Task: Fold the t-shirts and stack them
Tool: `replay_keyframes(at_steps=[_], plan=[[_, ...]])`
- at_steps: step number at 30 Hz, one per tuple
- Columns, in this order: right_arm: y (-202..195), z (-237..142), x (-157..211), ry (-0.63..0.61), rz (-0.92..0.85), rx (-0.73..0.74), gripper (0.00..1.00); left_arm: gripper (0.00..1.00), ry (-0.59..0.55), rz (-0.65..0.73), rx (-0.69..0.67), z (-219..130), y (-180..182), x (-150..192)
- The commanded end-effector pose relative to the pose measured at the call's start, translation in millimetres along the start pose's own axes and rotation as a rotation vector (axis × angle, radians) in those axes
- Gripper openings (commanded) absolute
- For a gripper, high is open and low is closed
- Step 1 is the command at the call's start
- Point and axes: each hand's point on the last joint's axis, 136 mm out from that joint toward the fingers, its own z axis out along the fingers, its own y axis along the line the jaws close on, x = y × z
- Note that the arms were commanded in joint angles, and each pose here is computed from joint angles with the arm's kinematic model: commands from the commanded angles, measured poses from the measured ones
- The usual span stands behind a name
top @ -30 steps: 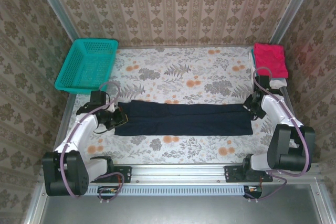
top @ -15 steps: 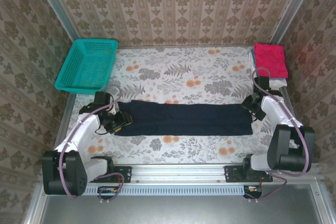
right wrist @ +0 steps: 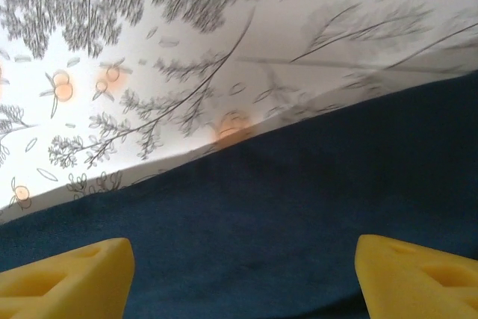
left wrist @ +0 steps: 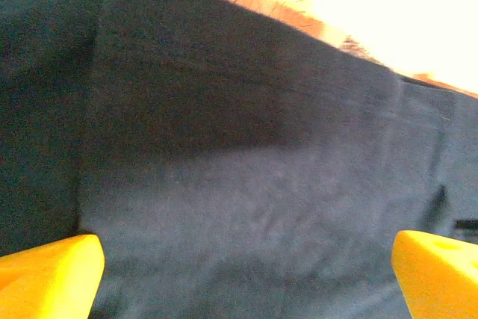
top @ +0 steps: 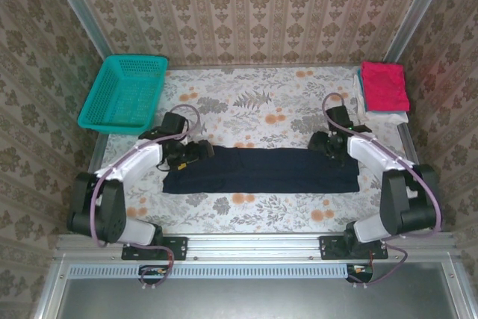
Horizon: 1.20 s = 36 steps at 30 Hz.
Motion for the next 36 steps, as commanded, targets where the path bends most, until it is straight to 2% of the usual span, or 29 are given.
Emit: replay_keyframes(at_steps=[1,6,15,20,24,27,30,33,36], plan=[[10,18,7,0.047,0.070,-0.044,0.79,0.99,0.016,-0.053,0.020,20,4,3],[-6,31,15,0.083,0.070,0.033,0.78,0.98,0.070,-0.045,0.007,47,13,-8],[-10,33,35,0.145,0.039,0.027,0.79,0.99,0.096,0.178,-0.032,84,-23,-120],[-5,26,48,0.165,-0.024,0.001,0.80,0.99,0.122,0.192,0.023,123,-43,-172],[10,22,68,0.223,-0.055,-0.062,0.80,0.99,0.086,0.172,0.070,143,-56,-210],[14,20,81,0.239,-0.125,-0.025,0.81,0.99,0.059,0.160,0.116,151,-69,-234],[28,17,90,0.265,-0.141,-0.077,0.81,1.00,0.016,0.159,0.157,156,-81,-254],[52,10,91,0.266,-0.160,-0.173,0.81,1.00,-0.023,0.137,0.211,161,-90,-269],[64,-5,77,0.208,-0.212,-0.202,0.81,1.00,-0.050,0.138,0.245,155,-99,-277]])
